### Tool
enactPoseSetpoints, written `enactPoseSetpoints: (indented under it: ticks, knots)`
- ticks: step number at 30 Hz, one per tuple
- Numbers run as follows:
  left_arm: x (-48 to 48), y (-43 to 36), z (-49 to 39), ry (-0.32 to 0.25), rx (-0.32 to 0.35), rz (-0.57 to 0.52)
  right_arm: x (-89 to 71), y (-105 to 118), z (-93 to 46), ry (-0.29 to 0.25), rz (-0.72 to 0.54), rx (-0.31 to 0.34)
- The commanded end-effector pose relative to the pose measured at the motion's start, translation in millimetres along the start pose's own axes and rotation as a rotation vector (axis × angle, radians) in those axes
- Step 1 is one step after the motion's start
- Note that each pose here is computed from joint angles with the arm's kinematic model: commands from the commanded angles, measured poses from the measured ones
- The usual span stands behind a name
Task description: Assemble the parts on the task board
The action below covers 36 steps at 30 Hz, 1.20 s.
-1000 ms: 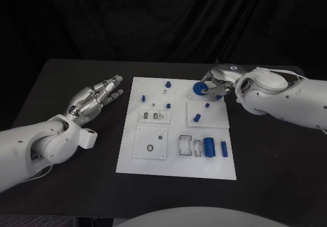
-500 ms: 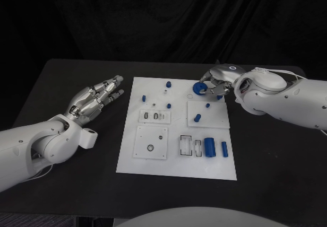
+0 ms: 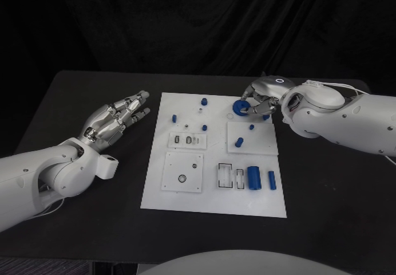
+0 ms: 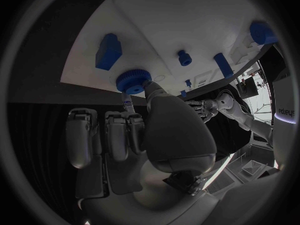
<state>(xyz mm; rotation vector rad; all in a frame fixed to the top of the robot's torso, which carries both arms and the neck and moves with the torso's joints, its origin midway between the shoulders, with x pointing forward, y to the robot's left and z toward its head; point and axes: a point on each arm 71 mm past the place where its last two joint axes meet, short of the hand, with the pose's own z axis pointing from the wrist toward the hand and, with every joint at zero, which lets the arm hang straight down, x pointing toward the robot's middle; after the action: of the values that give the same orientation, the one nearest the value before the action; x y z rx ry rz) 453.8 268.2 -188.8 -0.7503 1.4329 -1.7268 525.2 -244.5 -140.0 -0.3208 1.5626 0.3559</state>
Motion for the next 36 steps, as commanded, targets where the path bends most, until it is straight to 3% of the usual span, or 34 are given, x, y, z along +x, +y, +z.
enactPoseSetpoints:
  ticks: [1, 6, 12, 16, 22, 30, 36]
  knots:
    - [1.5, -15.7, -1.1, 0.012, 0.224, -0.012, 9.2, -3, -3.1, 0.041, -0.009, 0.023]
    - [1.6, -15.4, -0.9, 0.013, 0.222, -0.013, 5.6, -2, -5.7, 0.019, -0.003, 0.014]
    - [2.2, -15.1, -0.6, 0.015, 0.220, -0.015, -14.1, 8, -7.7, -0.023, -0.001, -0.021]
    - [3.9, -15.1, -0.5, 0.019, 0.217, -0.019, -34.4, 22, -7.3, -0.044, -0.007, -0.063]
    - [6.8, -14.8, 0.9, 0.026, 0.215, -0.025, -47.4, 47, -2.7, -0.054, -0.010, -0.134]
    - [7.4, -13.9, 2.4, 0.029, 0.214, -0.027, -44.5, 71, 12.3, -0.026, -0.021, -0.199]
    - [8.6, -12.9, 4.3, 0.034, 0.213, -0.029, -35.3, 87, 31.1, -0.009, -0.030, -0.234]
